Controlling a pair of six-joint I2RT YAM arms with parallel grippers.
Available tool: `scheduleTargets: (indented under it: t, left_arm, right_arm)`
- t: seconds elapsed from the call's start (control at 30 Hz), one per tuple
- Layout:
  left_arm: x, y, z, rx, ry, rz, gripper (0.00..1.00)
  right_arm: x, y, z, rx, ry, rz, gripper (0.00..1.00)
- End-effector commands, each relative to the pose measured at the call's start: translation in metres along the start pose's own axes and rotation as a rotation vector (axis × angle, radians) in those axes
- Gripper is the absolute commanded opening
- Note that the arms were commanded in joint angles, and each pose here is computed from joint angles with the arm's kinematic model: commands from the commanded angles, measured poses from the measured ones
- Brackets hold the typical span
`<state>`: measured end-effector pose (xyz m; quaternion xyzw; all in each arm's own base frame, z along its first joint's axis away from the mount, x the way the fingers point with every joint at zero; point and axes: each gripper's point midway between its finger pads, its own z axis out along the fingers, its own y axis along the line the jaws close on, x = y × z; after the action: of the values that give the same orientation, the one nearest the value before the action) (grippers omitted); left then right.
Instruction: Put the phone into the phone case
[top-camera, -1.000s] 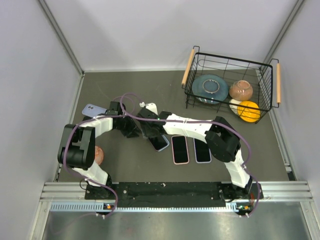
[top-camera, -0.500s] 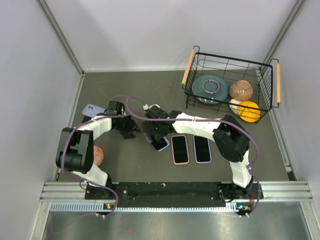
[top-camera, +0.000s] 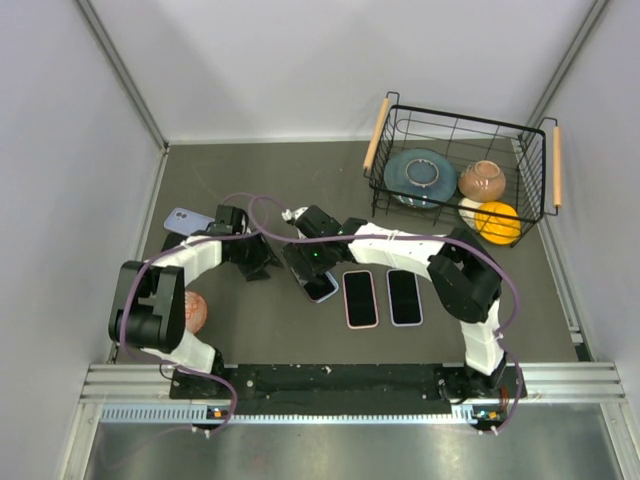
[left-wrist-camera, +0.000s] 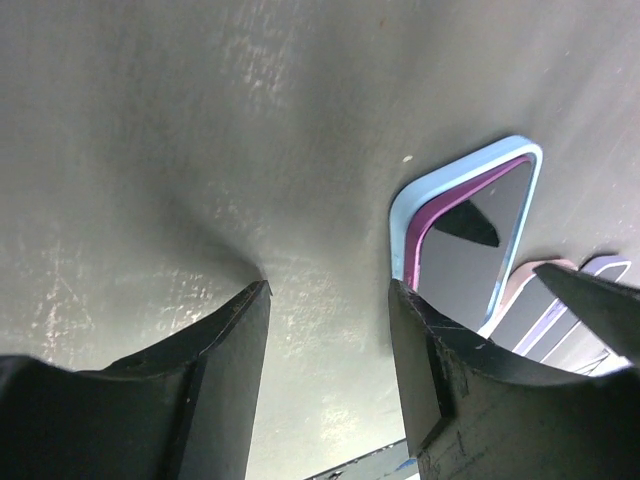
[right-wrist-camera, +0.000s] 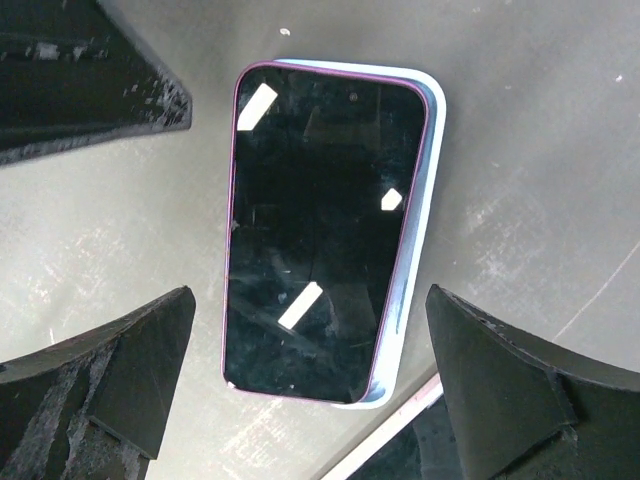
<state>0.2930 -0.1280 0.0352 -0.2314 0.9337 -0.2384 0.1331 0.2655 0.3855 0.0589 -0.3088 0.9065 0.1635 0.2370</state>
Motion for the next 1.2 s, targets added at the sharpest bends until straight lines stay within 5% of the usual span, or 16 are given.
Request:
scheduleTargets:
  t: [0.0, 0.43, 0.53, 0.67, 0.73, 0.9, 1.17]
  left_arm:
    - [0.001, -0.006, -0.009, 0.054, -0.044, 0.018, 0.57]
    - [0.004, -0.003, -0.009, 0.049, -0.043, 0.021, 0.57]
    - [0.004, -0.002, -0.008, 0.044, -0.046, 0.020, 0.57]
    - [0.003, -0.004, -0.010, 0.052, -0.049, 0.026, 0.57]
    - [0.003, -0.006, -0.012, 0.065, -0.060, 0.027, 0.58]
    - [0.003, -0.009, -0.016, 0.081, -0.067, 0.044, 0.58]
    - [0.012, -0.016, -0.016, 0.140, -0.032, 0.063, 0.56]
  right_arm:
    - [-0.012, 0.006, 0.009, -0.018, -0.014, -0.054, 0.99]
    - [0.007, 0.002, 0.021, -0.010, 0.055, -0.049, 0.97]
    - [0.006, 0.005, 0.019, -0.023, 0.056, -0.023, 0.88]
    - [0.010, 0.013, 0.022, -0.050, 0.072, 0.050, 0.59]
    - [0.013, 0.017, 0.024, -0.048, 0.082, 0.097, 0.56]
    - [0.018, 0.023, 0.019, -0.024, 0.076, 0.183, 0.56]
    - [0.021, 0.046, 0.015, -0.040, 0.050, 0.326, 0.78]
